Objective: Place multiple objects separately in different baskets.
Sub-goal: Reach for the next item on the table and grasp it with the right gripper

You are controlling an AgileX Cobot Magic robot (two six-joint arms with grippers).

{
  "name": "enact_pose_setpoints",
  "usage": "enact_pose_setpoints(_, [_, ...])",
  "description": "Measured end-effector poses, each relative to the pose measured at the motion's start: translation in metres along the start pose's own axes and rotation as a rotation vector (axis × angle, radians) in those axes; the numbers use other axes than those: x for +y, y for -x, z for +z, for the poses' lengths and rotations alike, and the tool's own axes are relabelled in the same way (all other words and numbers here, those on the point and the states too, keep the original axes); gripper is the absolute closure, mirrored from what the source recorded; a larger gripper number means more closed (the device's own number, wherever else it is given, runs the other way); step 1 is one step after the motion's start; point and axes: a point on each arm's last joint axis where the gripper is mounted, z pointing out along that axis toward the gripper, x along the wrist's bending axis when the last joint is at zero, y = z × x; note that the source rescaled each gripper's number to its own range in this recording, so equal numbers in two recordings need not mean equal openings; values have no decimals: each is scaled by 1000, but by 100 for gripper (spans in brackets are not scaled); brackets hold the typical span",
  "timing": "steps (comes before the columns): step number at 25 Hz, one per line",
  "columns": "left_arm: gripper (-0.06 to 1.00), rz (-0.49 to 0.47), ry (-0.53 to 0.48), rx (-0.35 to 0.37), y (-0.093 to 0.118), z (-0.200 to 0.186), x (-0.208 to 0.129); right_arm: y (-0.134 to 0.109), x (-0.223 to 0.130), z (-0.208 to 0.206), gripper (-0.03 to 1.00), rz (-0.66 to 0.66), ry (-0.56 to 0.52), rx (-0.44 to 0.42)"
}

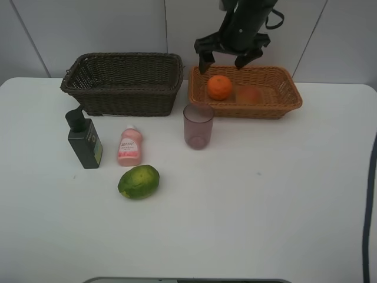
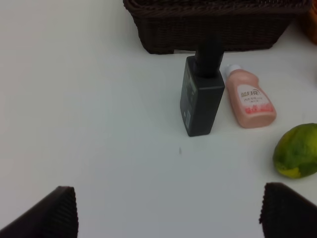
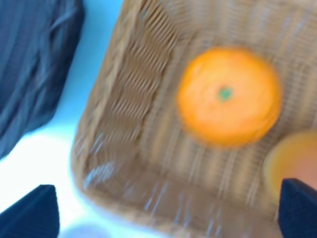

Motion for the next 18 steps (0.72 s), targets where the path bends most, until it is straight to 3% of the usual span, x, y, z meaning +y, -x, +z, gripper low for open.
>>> enact_pose_setpoints(6, [-1,0,0,0,0,0,0,-49,-16,-30,3,-134,-115,31])
enact_pose_setpoints(13, [-1,0,0,0,0,0,0,-122,-34,-54,3,-405,-113,95])
enact_pose_setpoints(18, [-1,0,0,0,0,0,0,-158,-47,-60,3,-575,-107,129])
